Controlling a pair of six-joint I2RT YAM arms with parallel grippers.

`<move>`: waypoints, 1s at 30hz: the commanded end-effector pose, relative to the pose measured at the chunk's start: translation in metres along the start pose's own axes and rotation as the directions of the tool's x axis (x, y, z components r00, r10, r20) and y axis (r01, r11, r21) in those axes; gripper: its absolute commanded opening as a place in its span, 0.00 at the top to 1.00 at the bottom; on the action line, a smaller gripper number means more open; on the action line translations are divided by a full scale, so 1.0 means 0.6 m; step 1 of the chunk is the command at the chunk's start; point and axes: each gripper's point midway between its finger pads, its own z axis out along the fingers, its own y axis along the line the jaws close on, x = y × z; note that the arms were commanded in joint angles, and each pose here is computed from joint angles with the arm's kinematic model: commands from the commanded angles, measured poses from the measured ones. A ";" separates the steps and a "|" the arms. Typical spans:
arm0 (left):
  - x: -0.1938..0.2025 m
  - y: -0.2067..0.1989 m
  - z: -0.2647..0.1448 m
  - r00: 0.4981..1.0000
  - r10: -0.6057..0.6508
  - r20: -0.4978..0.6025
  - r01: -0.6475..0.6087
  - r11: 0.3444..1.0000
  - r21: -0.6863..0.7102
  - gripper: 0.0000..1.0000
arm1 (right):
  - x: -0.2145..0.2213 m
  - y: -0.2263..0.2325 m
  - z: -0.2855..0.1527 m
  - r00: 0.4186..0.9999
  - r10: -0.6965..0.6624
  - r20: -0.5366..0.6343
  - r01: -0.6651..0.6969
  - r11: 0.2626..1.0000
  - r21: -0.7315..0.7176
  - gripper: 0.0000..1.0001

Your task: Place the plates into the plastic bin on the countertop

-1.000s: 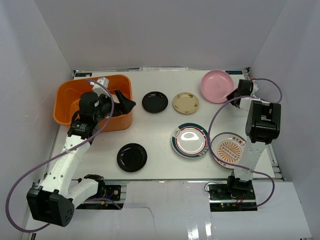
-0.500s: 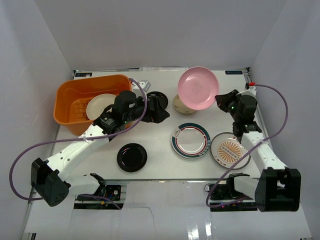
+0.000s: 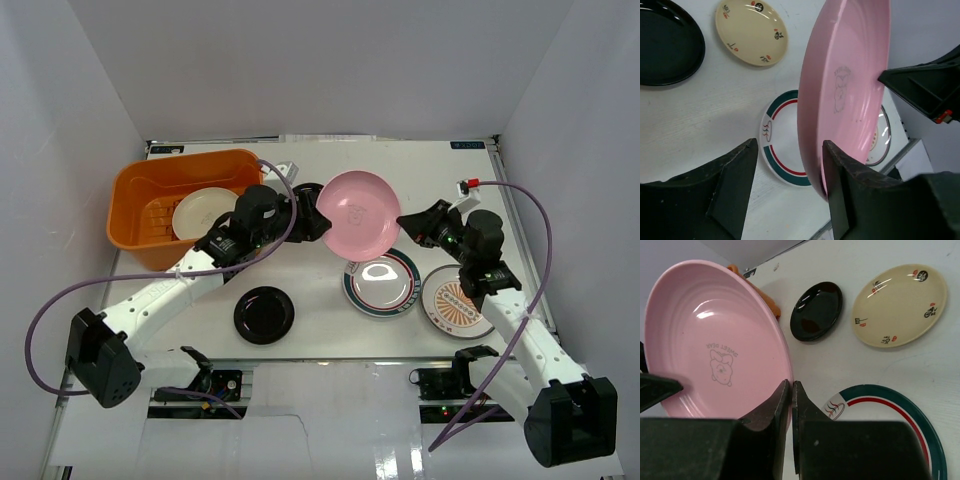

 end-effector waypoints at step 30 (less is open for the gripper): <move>-0.150 0.521 -0.287 0.816 -0.224 0.533 0.548 0.591 -0.592 0.93 | 0.081 -0.016 -0.013 0.956 -0.196 -0.219 0.186 0.980 -0.065 0.27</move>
